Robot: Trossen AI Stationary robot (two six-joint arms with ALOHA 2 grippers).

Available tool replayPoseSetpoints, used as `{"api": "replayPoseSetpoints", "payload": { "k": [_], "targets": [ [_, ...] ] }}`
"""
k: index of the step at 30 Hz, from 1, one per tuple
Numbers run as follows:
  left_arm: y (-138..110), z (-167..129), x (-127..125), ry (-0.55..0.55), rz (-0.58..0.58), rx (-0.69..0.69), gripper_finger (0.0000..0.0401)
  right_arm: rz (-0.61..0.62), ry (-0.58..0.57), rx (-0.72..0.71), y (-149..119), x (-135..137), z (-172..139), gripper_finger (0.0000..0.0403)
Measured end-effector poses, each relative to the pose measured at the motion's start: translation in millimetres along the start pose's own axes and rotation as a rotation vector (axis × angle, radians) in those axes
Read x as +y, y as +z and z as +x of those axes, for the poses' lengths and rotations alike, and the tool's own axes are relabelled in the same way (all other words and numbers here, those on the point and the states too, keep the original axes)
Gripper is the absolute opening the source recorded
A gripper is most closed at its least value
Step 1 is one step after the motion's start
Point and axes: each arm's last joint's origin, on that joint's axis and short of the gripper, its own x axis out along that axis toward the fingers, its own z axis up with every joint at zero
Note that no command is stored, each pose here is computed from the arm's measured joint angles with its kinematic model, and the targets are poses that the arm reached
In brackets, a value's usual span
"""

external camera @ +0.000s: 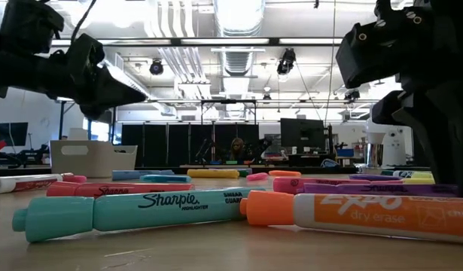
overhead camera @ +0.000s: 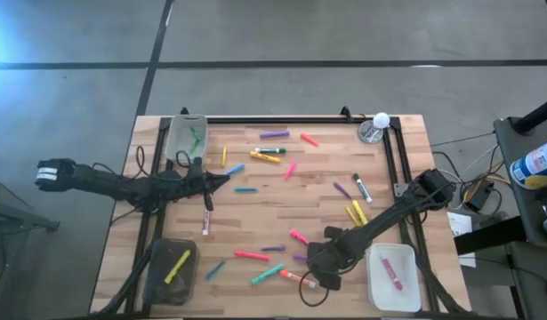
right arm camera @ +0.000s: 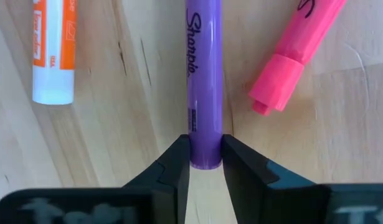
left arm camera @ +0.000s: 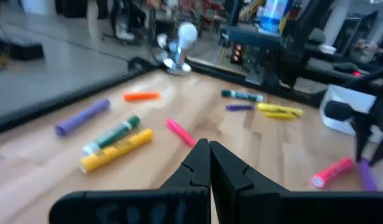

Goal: Pick & Place Markers
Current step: Put the purple marker pen into the black bin

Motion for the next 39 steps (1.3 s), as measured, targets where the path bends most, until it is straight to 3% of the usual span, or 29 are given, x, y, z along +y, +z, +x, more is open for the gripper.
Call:
{"api": "replayPoseSetpoints", "payload": {
  "k": [5, 11, 23, 31, 39],
  "targets": [
    [-1, 4, -5, -0.075, 0.011, 0.149, 0.0000, -0.003, -0.001, 0.000, 0, 0, 0, 0.0078],
    [5, 10, -8, -0.056, 0.020, 0.155, 0.0006, -0.003, 0.003, -0.004, 0, 0, 1, 0.0077],
    [1, 31, -18, -0.043, 0.025, 0.338, 0.0117, -0.003, 0.008, -0.010, 0, 0, 2, 0.0077],
    [10, 44, -40, -0.248, 0.009, 0.485, 0.0133, -0.005, 0.005, -0.008, 0, -1, 3, 0.0074],
    [19, 49, -57, -0.356, 0.011, 0.487, 0.0133, -0.066, 0.028, -0.050, 9, 8, -12, 0.0073]
  ]
}}
